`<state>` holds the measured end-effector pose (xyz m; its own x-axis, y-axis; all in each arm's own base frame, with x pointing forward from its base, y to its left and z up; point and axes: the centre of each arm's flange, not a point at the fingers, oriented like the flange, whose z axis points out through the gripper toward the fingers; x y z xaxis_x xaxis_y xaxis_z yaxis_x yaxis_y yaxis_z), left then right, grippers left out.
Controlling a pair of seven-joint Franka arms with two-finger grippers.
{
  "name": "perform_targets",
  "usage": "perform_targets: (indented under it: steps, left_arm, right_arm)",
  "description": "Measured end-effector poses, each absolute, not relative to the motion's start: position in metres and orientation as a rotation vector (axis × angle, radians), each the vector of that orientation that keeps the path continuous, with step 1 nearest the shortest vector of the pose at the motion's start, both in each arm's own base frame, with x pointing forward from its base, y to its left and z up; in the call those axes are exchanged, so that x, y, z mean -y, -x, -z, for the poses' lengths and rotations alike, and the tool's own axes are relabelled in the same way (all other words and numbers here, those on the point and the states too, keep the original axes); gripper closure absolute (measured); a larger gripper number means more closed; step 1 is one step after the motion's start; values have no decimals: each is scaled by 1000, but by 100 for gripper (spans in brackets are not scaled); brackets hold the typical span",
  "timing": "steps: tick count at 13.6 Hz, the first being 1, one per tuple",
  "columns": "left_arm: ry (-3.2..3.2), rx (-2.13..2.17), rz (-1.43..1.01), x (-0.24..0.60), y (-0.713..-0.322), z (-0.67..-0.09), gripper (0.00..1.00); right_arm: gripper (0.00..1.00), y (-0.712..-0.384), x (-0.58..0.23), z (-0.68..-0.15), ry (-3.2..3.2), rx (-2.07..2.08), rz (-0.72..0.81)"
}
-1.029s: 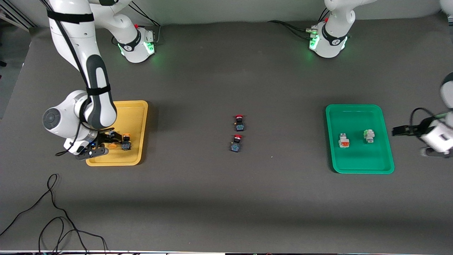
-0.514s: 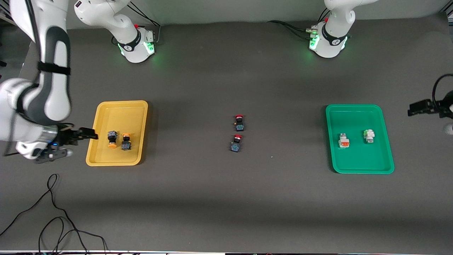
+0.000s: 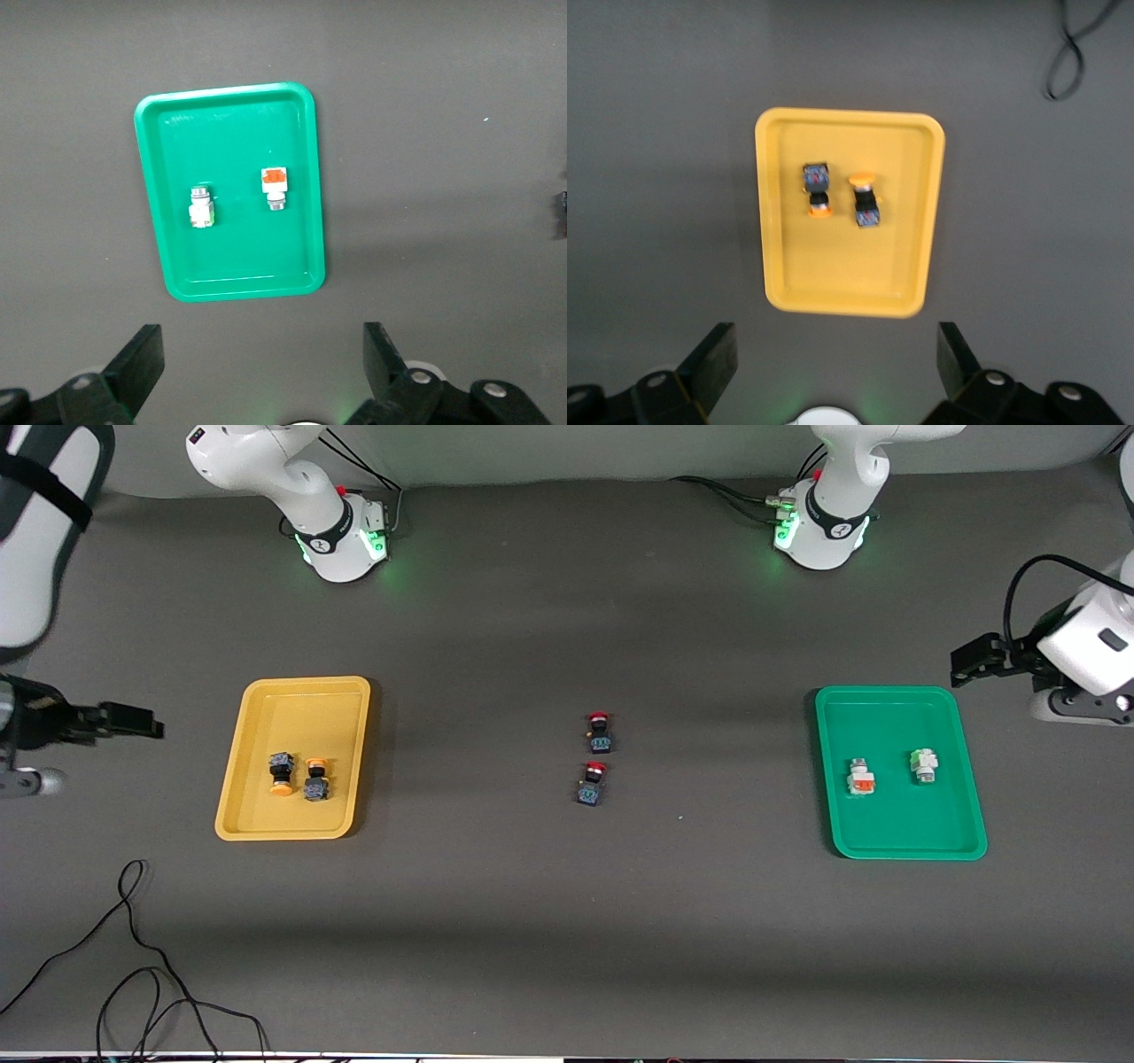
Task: Place green and yellow buttons in trays
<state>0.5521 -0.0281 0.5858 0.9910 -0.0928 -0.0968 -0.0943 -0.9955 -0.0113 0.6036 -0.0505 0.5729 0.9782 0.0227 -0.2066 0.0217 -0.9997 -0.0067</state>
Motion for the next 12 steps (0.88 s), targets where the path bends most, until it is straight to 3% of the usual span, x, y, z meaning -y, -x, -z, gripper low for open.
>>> perform_targets:
  steps: [4,12]
  left_arm:
    - [3149,-142,-140,32,-547,-594,0]
    - [3152,-134,-137,39,-545,-596,0]
  right_arm:
    - [0,-587,65,-611,3127,-55,-331]
    - [0,-582,67,-608,3104,-79,-376]
